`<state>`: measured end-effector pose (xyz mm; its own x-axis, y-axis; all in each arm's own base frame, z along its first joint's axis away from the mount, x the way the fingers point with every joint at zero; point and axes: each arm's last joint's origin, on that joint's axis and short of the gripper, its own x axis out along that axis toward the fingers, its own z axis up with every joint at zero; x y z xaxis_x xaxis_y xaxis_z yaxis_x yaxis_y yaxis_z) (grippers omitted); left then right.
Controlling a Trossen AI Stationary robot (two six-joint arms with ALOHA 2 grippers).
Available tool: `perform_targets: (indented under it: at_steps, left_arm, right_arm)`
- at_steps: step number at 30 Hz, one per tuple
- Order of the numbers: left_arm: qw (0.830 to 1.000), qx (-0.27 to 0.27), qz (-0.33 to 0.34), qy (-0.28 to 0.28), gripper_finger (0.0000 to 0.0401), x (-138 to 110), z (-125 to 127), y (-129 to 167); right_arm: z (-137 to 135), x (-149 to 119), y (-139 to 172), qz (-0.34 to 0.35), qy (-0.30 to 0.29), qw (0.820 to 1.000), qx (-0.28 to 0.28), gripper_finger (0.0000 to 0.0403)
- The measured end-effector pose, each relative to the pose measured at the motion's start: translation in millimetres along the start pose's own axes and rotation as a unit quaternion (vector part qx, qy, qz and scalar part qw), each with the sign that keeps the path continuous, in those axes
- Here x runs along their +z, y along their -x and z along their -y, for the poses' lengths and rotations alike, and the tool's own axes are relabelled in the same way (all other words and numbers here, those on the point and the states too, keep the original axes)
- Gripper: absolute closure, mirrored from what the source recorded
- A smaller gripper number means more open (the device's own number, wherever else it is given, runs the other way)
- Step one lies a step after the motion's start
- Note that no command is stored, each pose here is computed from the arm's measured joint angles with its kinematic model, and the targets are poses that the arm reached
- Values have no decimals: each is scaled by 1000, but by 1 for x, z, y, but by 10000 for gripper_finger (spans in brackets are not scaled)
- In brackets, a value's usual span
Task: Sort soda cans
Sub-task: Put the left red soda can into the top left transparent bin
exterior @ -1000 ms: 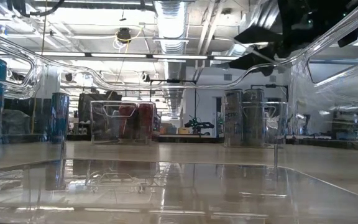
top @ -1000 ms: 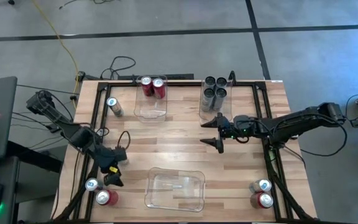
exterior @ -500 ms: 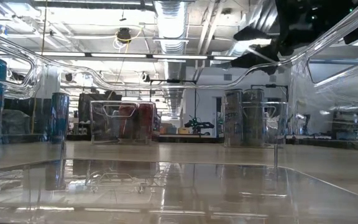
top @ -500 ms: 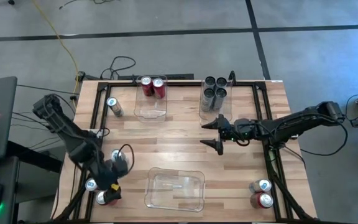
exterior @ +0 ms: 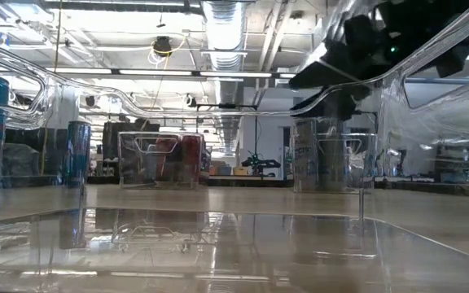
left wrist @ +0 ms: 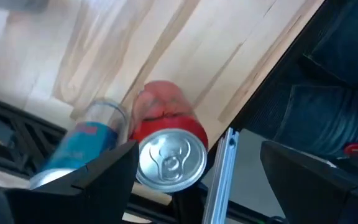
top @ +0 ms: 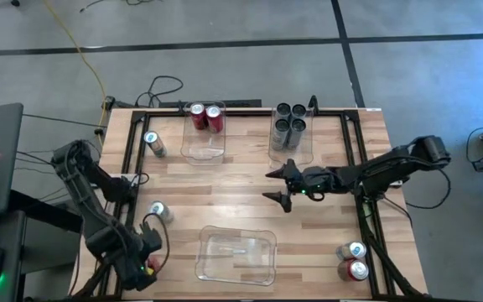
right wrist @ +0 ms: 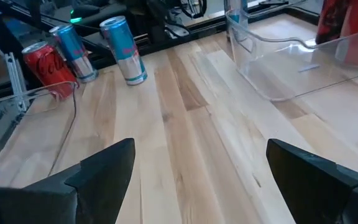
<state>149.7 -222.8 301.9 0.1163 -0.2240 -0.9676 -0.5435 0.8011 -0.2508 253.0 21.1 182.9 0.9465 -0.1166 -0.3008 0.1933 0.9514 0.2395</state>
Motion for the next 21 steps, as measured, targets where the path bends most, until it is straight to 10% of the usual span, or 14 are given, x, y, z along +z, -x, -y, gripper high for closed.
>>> perform_targets:
  at_steps: [21]
  left_arm:
    - [997, 59, -14, -53, 72, -16, 8, -32]
  right_arm:
    - [7, -2, -20, 1, 5, 1000, -13, 22]
